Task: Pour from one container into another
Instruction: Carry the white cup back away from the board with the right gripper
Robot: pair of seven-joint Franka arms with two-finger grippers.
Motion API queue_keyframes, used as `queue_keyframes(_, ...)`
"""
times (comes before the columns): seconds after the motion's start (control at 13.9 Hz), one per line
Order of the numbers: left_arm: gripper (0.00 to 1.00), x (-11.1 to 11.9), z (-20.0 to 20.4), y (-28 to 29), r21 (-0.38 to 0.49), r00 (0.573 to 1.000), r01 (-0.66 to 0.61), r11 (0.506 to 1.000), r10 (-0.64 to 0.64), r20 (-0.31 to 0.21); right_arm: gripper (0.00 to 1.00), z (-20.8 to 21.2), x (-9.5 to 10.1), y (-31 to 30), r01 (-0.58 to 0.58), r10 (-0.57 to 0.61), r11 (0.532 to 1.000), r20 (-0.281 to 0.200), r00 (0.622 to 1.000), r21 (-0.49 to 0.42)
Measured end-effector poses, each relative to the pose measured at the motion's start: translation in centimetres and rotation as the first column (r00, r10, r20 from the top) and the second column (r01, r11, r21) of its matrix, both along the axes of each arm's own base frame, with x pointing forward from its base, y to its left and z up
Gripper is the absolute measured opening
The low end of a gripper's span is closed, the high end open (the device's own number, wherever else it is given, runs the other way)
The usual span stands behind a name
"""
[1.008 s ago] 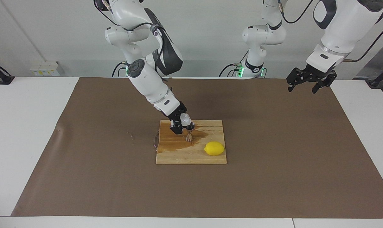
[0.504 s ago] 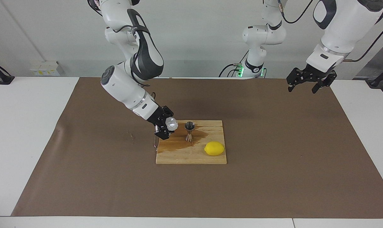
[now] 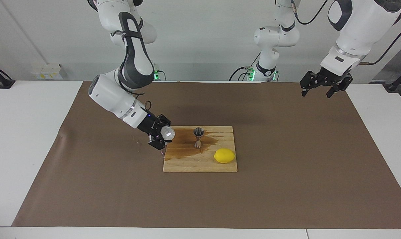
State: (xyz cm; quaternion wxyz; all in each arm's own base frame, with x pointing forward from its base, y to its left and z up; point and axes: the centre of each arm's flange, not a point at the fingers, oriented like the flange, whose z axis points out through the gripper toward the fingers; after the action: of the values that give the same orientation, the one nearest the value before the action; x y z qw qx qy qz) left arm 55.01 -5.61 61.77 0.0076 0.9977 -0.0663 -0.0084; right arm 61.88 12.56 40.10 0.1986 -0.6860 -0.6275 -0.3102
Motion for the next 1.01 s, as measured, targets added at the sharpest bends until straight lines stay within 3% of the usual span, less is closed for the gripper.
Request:
queue_keyframes(0.36, 1.00, 0.0, 0.0, 0.0, 0.000, 1.000, 0.000, 1.000, 0.000, 0.000, 0.30, -2.3, -1.0, -7.8, -0.042, 0.038, 0.993, 0.037, 0.999, 0.114)
queue_keyframes(0.58, 1.00, 0.0, 0.0, 0.0, 0.000, 1.000, 0.000, 1.000, 0.000, 0.000, 0.30, -4.4, -2.2, -11.0, -0.049, 0.045, 0.990, 0.031, 0.998, 0.133)
queue_keyframes(0.79, 1.00, 0.0, 0.0, 0.0, 0.000, 1.000, 0.000, 1.000, 0.000, 0.000, 0.30, -8.5, -3.6, -12.5, -0.091, 0.084, 0.972, 0.044, 0.996, 0.217)
queue_keyframes(1.01, 1.00, 0.0, 0.0, 0.0, 0.000, 1.000, 0.000, 1.000, 0.000, 0.000, 0.30, -12.8, -4.1, -13.9, -0.127, 0.111, 0.961, 0.077, 0.991, 0.246)
